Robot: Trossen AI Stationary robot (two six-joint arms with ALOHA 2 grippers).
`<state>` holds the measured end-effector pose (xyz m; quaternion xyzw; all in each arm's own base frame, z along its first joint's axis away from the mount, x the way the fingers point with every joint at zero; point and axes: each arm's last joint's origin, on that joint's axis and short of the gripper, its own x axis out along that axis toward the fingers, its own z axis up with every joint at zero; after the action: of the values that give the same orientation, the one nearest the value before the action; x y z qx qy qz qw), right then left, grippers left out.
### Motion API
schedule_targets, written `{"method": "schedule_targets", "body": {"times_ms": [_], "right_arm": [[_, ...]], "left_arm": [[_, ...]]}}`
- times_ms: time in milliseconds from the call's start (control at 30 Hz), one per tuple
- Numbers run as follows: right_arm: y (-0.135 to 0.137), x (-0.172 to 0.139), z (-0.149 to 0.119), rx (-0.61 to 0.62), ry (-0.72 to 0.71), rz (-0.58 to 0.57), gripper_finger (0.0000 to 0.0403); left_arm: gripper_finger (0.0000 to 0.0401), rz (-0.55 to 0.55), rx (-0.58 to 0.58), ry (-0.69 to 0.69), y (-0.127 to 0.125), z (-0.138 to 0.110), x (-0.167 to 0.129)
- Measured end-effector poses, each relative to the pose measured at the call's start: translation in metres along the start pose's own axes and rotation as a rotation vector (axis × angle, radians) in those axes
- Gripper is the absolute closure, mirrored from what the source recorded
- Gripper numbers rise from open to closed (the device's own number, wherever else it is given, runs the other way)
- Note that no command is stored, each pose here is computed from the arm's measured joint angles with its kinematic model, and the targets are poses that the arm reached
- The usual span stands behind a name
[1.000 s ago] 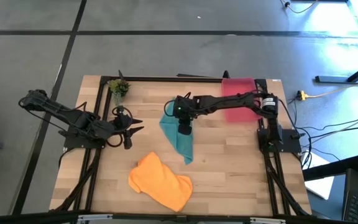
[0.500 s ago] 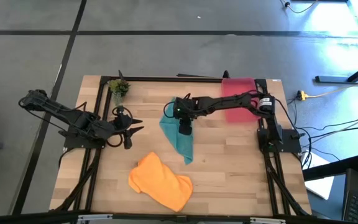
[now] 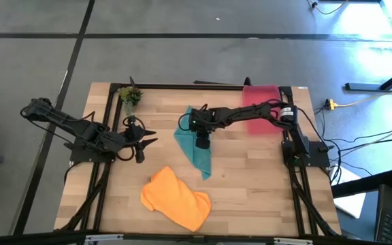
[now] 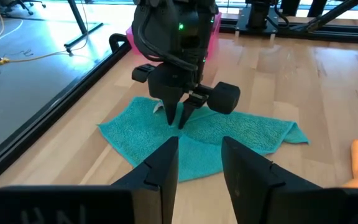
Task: Roll microfiber towels into tight, uniform cylinder then place into a basket
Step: Roll the blue microfiber cloth on the table
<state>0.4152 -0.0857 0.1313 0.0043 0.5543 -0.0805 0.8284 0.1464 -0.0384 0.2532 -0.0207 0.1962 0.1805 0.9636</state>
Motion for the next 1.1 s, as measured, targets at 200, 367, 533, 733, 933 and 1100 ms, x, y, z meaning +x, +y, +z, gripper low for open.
{"method": "schedule_targets", "body": {"times_ms": [200,367,533,733,933,1100], "right_arm": [[0.0,-0.001,0.003,0.002,-0.005,0.0,0.0337],[0.0,-0.001,0.002,0.003,0.014,0.006,0.0336],[0.0,-0.001,0.001,0.008,0.016,0.007,0.0307],[0.0,-0.002,0.002,0.033,0.018,0.006,0.0263],[-0.001,-0.012,0.013,0.034,0.016,0.013,0.0245],[-0.006,-0.019,0.016,0.037,0.046,-0.001,0.0244]], "left_arm": [[0.029,0.0,0.0,0.0,0.0,0.0,0.0],[0.029,0.0,0.0,0.0,0.0,0.0,0.0],[0.029,0.0,0.0,0.0,0.0,0.0,0.0],[0.029,0.0,0.0,0.0,0.0,0.0,0.0],[0.029,0.0,0.0,0.0,0.0,0.0,0.0],[0.029,0.0,0.0,0.0,0.0,0.0,0.0]]}}
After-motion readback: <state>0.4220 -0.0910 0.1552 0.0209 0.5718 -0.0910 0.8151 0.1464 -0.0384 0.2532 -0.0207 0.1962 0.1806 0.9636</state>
